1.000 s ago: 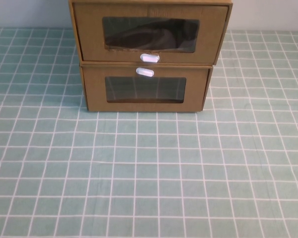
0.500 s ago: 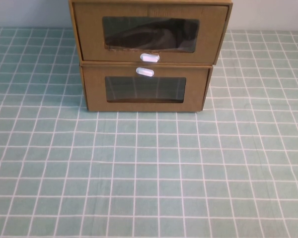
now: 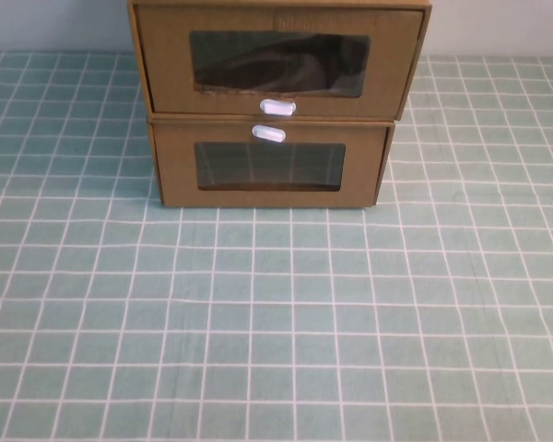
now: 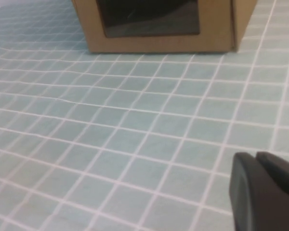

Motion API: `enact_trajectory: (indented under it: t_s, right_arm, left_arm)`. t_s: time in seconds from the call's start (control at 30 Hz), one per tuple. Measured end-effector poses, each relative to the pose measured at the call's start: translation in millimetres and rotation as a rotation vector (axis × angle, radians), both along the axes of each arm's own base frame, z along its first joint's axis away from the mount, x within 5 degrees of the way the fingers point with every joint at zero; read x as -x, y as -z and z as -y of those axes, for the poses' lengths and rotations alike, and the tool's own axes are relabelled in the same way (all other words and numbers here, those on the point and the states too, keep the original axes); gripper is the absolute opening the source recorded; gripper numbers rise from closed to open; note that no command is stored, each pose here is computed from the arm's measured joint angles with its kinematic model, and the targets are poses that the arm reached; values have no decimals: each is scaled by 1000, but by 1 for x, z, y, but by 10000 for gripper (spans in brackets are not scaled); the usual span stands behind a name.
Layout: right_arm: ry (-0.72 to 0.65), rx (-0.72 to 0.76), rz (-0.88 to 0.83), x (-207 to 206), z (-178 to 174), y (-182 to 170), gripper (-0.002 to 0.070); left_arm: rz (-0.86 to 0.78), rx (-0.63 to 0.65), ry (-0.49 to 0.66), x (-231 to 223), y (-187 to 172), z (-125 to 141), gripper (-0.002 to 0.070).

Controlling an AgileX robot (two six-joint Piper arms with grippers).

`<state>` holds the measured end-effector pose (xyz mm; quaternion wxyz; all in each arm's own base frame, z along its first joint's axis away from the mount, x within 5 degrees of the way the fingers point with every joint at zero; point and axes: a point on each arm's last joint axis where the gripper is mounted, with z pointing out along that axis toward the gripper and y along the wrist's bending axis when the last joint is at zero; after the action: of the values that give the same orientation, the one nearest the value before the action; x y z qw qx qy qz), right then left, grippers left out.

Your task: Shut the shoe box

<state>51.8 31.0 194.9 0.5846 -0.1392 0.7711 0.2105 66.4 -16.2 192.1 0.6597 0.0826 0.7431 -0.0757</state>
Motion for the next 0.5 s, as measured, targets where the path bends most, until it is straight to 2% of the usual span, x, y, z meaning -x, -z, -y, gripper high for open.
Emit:
enact_trajectory:
  t_s: [0.07, 0.3, 0.5]
  right_arm:
    - [49, 28, 23, -2, 3, -1, -12]
    - [402, 28, 54, -8, 24, -3, -12]
    - [460, 28, 62, -3, 27, 4, -12]
  left_arm:
    - [0, 0, 0, 0, 0, 0, -5]
    - [0, 0, 0, 0, 0, 0, -5]
    - [0, 0, 0, 0, 0, 0, -5]
